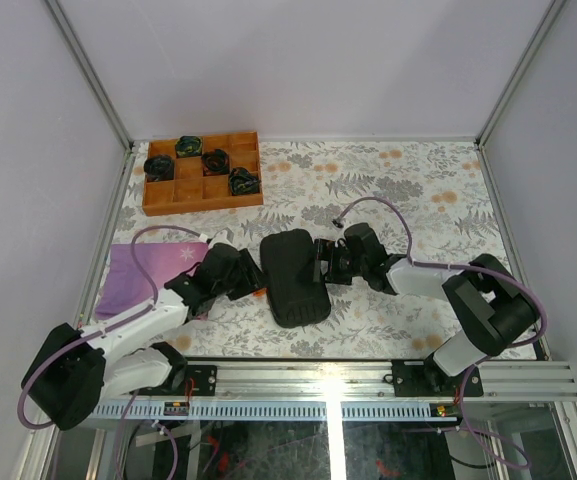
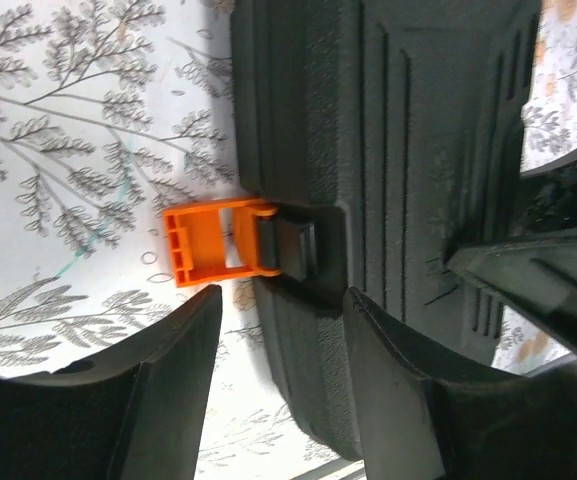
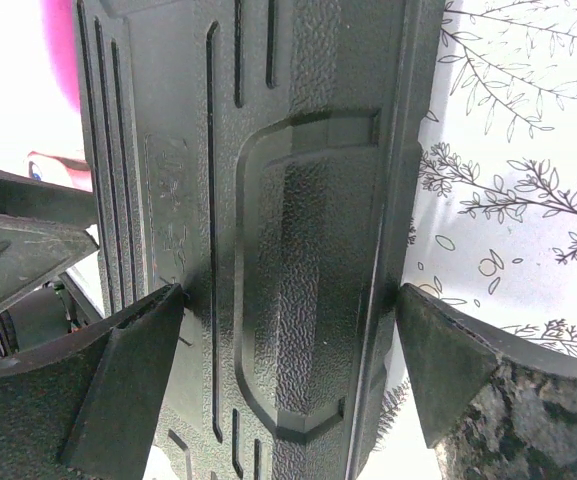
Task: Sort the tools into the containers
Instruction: Close the storage box at the center of the board.
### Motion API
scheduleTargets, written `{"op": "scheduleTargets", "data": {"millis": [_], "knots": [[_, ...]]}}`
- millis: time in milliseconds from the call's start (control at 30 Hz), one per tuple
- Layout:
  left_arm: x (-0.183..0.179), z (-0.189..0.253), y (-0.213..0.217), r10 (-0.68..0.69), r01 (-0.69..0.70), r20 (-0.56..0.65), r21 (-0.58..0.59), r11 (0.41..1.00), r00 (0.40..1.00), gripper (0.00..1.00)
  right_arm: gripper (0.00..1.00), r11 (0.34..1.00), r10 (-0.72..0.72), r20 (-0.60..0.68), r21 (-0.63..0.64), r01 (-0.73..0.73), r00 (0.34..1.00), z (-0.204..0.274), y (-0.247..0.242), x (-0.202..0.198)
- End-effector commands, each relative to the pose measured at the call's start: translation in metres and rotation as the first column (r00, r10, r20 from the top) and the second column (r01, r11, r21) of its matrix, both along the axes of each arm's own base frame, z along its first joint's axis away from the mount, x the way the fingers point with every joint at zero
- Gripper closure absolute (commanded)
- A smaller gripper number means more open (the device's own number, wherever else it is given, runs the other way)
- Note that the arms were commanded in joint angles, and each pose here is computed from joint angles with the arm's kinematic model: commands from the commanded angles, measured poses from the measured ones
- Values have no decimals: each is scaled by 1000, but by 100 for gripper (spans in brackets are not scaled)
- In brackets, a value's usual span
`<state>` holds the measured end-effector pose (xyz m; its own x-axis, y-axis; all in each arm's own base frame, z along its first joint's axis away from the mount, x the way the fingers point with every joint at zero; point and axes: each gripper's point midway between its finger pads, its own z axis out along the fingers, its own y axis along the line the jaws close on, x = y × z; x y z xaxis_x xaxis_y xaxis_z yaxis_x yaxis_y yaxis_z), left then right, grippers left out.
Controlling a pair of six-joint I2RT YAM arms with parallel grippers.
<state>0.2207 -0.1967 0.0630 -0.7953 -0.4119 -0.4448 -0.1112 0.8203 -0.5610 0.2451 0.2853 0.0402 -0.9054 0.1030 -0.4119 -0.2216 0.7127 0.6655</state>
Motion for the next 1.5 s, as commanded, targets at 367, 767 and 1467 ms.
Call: {"op": "scheduleTargets", "data": {"millis": [367,767,1467], "knots": [[16,5,-51,-85,85,6,-98,992,996,55,11,981,-71,-50,-182,61,996,-35,-41,-21],[25,-16,-80,-176,174,-33,-58,983,984,67,13,935,-243,-38,-275,223,969,-37,-71,-19],[19,38,-41,-100,104,129,-32,994,987,39,12,911,-227,19,-350,219,974,-34,-87,-17]]}}
